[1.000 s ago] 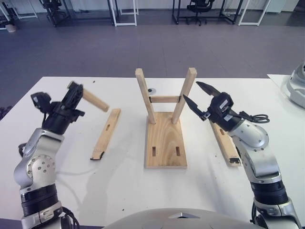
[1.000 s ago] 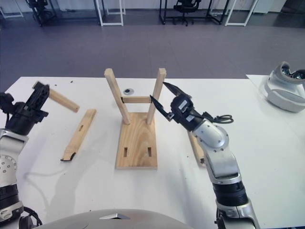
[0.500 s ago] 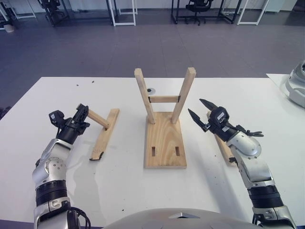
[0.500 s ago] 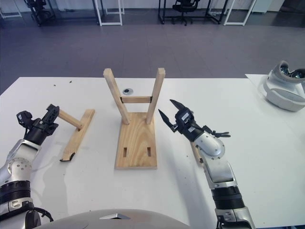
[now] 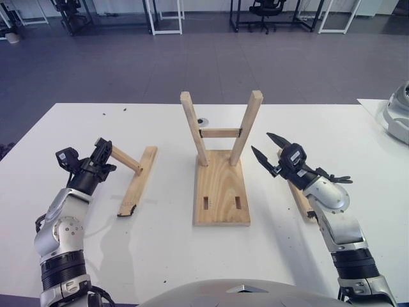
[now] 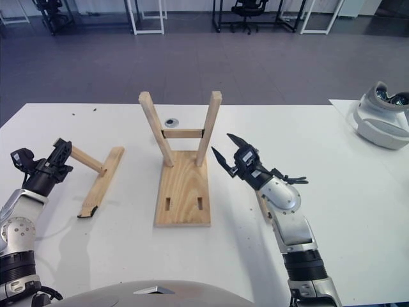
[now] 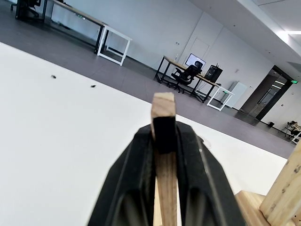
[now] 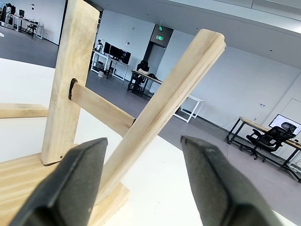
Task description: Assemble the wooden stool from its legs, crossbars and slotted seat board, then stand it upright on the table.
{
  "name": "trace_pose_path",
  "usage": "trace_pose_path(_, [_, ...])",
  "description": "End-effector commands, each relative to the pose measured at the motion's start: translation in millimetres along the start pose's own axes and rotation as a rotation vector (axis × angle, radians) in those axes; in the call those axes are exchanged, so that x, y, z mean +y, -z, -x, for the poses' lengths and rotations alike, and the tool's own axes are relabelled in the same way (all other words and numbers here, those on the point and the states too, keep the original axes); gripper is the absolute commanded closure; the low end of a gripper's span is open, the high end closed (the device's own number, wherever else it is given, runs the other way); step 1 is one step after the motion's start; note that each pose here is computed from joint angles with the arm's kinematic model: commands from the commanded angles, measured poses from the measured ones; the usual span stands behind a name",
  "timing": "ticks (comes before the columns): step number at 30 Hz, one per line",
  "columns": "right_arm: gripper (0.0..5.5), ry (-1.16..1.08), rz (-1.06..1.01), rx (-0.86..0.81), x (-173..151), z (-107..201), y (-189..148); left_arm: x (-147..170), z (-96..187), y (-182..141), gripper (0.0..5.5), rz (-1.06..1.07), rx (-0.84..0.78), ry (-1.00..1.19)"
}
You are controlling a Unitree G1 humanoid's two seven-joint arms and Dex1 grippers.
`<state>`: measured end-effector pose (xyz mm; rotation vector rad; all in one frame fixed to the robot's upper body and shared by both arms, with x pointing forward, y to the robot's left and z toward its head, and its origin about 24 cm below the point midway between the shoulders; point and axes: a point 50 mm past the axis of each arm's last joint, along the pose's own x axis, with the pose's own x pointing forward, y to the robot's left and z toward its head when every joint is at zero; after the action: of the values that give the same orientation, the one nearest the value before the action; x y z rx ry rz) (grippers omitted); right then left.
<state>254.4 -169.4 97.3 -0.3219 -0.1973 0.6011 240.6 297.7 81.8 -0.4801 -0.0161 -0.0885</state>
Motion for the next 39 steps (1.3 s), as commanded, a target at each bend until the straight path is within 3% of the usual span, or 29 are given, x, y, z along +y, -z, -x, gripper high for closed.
trace_pose_path(1, [2.6, 0.007, -0.012, 0.01, 2, 1, 3, 6, 0, 8, 5.09, 0.002, 0.045, -0.035])
trace_pose_path(16, [2.6, 0.002, -0.017, 0.009, 4, 1, 4, 2, -4, -1, 5.09, 0.077, -0.026, 0.017])
trace_pose_path(31, [2.6, 0.0, -0.013, 0.009, 5, -1, 4, 14, -1, 24, 5.09, -0.072, 0.105, -0.088])
trace_pose_path(39, [2.6, -0.01, 0.013, 0.011, 4, 0, 2, 17, 12, 59, 5.09, -0.286, 0.318, -0.107])
